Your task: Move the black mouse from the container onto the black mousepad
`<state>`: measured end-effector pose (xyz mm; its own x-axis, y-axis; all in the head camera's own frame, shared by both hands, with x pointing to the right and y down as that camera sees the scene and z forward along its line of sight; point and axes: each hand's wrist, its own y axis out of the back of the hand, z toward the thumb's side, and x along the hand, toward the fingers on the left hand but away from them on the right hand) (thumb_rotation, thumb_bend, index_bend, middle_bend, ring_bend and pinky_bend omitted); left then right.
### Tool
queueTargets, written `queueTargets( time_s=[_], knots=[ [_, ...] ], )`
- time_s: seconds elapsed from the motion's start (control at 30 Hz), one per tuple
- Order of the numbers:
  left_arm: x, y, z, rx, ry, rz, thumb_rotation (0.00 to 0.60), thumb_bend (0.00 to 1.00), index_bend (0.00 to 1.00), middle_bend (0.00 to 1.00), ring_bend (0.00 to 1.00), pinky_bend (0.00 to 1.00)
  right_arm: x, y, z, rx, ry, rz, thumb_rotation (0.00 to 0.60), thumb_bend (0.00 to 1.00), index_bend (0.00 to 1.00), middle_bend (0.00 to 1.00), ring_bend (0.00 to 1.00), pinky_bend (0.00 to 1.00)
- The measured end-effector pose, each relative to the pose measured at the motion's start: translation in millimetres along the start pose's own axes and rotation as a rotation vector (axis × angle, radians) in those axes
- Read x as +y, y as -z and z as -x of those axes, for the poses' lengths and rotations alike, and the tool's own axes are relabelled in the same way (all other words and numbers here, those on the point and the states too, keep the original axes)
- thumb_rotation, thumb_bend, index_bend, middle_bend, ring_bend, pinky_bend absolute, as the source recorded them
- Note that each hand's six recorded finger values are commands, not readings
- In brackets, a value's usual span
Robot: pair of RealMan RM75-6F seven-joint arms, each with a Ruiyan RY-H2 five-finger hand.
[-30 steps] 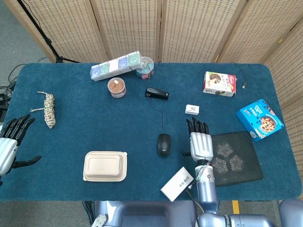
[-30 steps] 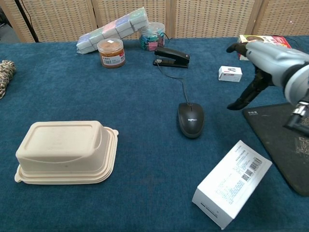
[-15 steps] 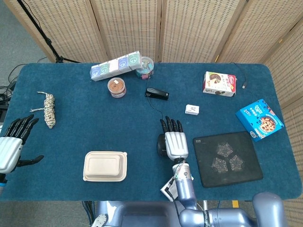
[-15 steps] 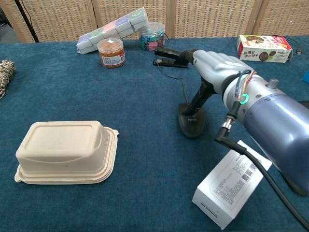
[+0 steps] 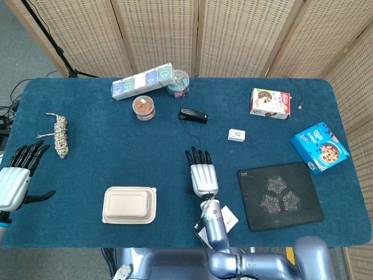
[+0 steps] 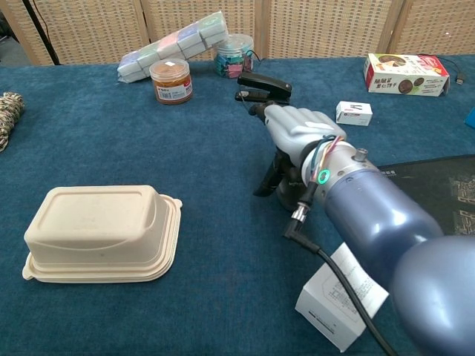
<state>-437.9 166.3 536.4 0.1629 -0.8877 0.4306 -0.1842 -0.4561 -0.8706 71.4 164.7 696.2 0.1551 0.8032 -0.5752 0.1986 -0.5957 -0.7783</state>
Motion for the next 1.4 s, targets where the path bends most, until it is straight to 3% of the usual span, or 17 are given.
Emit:
queueTargets(
  time_s=[0.13, 0.53, 1.2, 1.27, 1.4],
  knots=[
    [0, 1, -1, 0.003, 0.004, 0.004, 0.600, 0.03, 0.00, 0.00, 0.00, 0.00, -4, -6, 4, 0.006, 0.008, 0.005, 0.600, 0.00, 0.00, 0.00, 0.00, 0.00],
    [0, 1, -2, -0.002, 0.012, 0.015, 0.600, 0.03, 0.00, 0.00, 0.00, 0.00, -15, 7, 16, -0.022, 0.038, -0.107, 0.600, 0.00, 0.00, 0.00, 0.00, 0.00],
    [-6, -7, -1, -0.018, 0.030, -0.009, 0.600, 0.03, 0.00, 0.00, 0.00, 0.00, 6, 68, 0, -0.135, 0.014, -0.156, 0.600, 0.00, 0.00, 0.00, 0.00, 0.00],
    [-7, -8, 0, -0.020, 0.033, -0.010, 0.600, 0.03, 0.00, 0.00, 0.00, 0.00, 6, 72, 0, -0.147, 0.005, -0.151, 0.600, 0.00, 0.00, 0.00, 0.00, 0.02],
    [-9, -9, -1, -0.019, 0.036, -0.015, 0.600, 0.03, 0.00, 0.00, 0.00, 0.00, 5, 76, 2, -0.157, -0.010, -0.150, 0.600, 0.00, 0.02, 0.06, 0.03, 0.17]
  ],
)
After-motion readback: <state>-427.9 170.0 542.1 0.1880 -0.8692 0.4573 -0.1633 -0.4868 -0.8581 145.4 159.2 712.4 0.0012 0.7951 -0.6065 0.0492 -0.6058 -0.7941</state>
